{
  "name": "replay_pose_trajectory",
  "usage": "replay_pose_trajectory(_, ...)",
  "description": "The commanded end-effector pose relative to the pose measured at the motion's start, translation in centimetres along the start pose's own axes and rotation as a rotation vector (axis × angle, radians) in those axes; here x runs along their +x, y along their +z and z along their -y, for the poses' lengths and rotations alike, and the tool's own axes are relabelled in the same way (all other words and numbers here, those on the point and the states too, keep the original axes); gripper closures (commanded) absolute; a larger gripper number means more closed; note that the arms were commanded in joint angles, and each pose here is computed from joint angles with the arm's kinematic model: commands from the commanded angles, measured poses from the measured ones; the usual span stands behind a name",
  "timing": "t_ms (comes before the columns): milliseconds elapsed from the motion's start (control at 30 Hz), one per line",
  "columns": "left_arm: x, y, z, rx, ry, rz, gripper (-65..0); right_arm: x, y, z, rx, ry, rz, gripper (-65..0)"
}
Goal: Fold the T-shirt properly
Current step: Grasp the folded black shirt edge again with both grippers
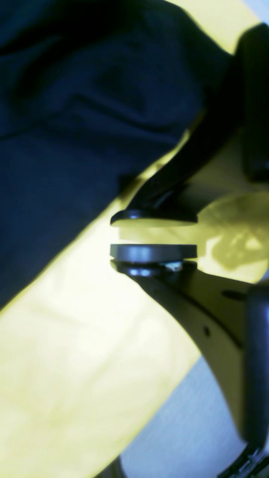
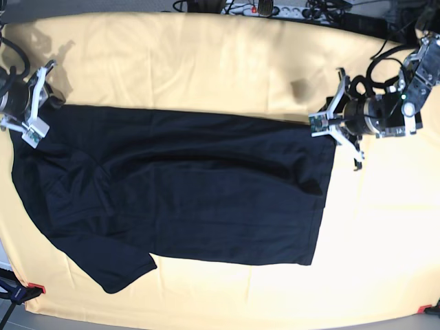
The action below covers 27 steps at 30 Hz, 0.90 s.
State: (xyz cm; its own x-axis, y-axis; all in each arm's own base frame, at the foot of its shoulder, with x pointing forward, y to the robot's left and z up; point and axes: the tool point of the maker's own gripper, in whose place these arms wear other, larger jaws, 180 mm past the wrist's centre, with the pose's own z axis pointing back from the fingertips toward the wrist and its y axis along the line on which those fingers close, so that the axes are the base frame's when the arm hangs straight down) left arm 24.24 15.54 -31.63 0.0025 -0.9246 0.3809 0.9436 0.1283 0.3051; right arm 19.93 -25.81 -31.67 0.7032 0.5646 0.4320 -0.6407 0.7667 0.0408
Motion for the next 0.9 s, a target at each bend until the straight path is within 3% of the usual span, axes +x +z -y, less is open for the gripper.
replay_pose_trajectory(0, -0.4, 0.7, -0.8, 0.034, -0.035, -0.016, -16.3, 0.5, 0.6, 0.3, -0.017, 0.022, 0.022, -10.9)
replay_pose_trajectory(167, -1.9, 1.0, -0.9, 0.075, -0.138, -0.054, -26.8, -1.2, -0.1, -0.9, 0.006, -0.001, 0.002, -10.9)
replay_pose_trajectory(500, -3.3, -0.2, -2.0, 0.094, -0.156, 0.013, -28.6, -1.1, -0.1, -1.1, 0.012, -0.004, 0.013, -10.9)
replay_pose_trajectory(867, -1.4, 0.0, -3.9, 0.147, -0.186, 0.101, -28.7, -0.7, -0.1, -1.1, 0.012, -0.005, 0.031, -10.9)
